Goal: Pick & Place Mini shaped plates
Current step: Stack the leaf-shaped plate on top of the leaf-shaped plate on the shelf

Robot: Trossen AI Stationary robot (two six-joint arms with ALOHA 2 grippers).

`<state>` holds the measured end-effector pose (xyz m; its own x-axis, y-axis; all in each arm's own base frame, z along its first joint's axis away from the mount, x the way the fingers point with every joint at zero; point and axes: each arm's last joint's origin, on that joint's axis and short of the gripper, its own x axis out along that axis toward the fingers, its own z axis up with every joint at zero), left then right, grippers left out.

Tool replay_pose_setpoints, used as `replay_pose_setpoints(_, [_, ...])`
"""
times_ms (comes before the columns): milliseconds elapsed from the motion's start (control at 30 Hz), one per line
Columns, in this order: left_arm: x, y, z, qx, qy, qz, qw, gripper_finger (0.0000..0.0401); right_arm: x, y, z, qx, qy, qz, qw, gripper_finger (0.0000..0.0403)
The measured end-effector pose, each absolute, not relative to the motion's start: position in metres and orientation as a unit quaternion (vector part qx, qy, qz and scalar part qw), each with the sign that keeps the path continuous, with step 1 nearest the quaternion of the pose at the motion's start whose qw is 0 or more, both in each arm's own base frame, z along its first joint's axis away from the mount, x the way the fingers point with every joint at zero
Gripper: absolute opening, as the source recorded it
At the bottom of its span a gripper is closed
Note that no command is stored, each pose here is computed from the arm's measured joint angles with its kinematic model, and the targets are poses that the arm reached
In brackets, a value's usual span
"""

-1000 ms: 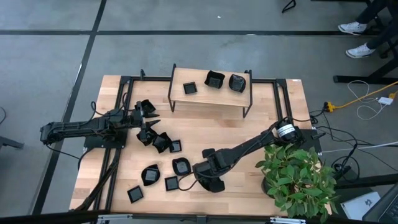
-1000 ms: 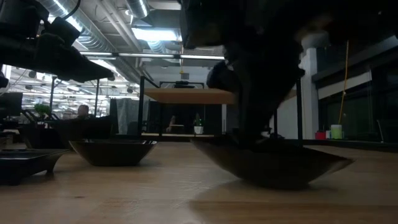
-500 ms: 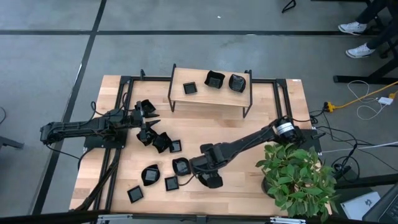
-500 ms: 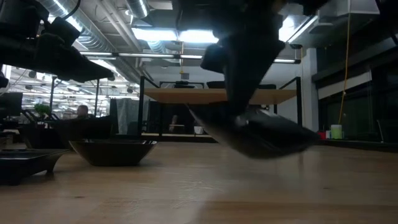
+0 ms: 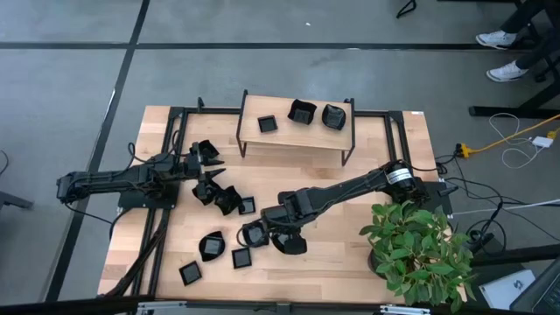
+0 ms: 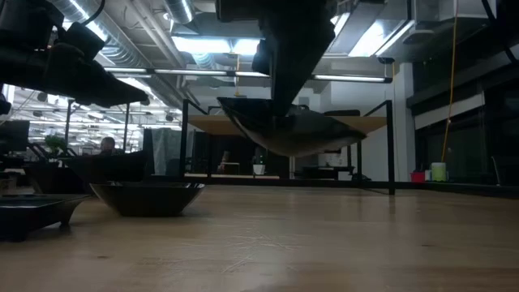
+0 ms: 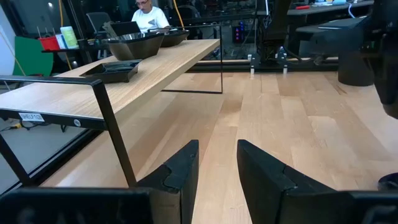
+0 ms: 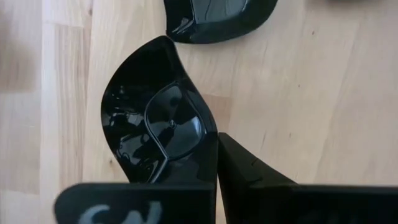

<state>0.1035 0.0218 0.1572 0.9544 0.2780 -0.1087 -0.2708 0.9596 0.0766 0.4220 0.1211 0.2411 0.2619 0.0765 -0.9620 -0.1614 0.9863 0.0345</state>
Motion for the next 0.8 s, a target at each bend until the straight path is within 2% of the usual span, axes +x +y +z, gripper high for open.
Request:
replay_pose_setpoints(533, [0.104,0.022,0.157,0.030,0.059,0.139,0.988,0.0104,0.425,0.117,0.260,-0.040,0.584,0.082,0.806,0.0002])
replay_pose_setpoints(800, [0.103,0.022,0.157,0.030,0.059,0.139,0.988,0.0104,0.408,0.112,0.286,-0.053,0.581,0.091,0.807,0.0002])
